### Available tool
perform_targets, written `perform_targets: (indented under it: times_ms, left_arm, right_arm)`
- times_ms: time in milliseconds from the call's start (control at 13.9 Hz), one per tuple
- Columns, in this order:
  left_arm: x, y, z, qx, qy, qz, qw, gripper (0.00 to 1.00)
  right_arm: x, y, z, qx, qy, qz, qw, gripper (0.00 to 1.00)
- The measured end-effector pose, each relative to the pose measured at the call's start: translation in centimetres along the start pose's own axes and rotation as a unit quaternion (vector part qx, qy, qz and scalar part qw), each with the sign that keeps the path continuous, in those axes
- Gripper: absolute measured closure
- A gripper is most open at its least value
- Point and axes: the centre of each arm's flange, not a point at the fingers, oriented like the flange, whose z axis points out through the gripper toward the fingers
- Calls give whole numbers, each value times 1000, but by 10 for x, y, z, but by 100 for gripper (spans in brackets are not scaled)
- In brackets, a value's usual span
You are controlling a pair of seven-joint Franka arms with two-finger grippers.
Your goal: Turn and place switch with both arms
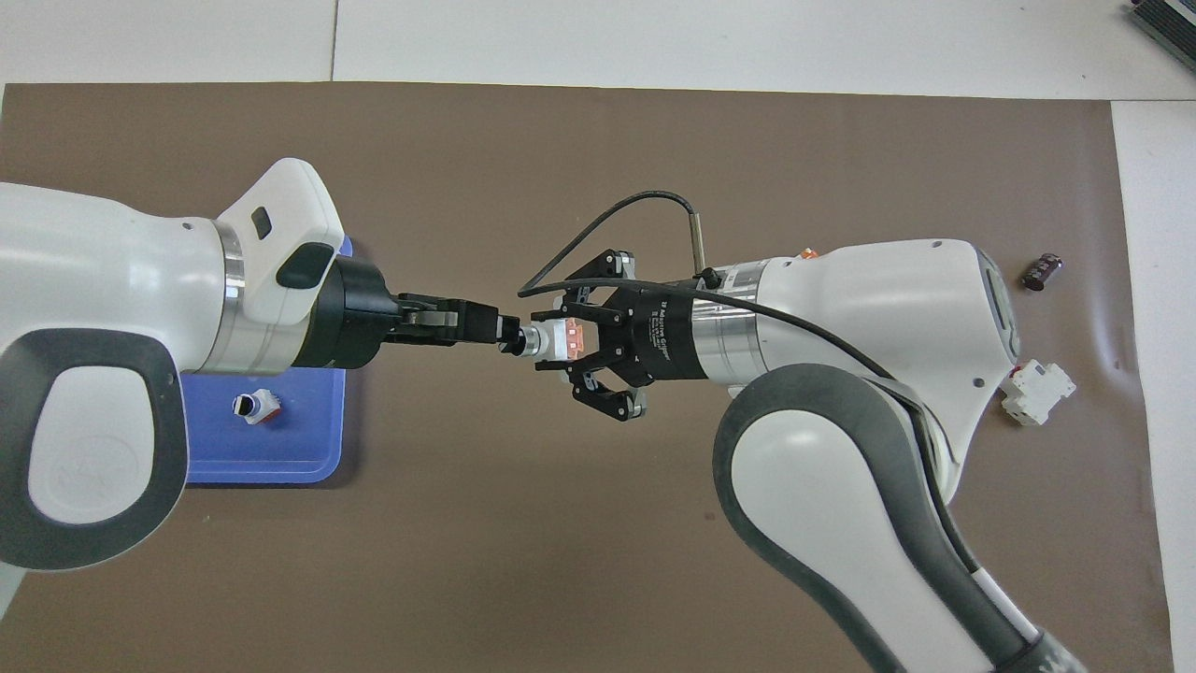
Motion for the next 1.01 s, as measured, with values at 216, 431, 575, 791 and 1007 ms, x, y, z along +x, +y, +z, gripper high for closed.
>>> perform_targets:
  times_ms: [216,431,575,791,1007]
  left_arm:
    - [-2,6,4,-1,0,6,1000,63]
    - [-3,6,8,5,-1,10,1000,66]
    - [-3,5,8,11,0,13,1000,70]
    - [-3,6,8,13,2,15,1000,73]
    - [-2,7,8,14,4,17,1000,76]
  right_arm:
    - [0,0,0,0,0,0,1000,59]
    - [0,0,0,2,0,0,1000,59]
    - [0,-2,-1,9,1,0,1000,59]
    - [0,-2,-1,9,2,0,1000,59]
    - [1,-2,-1,11,2,0,1000,59]
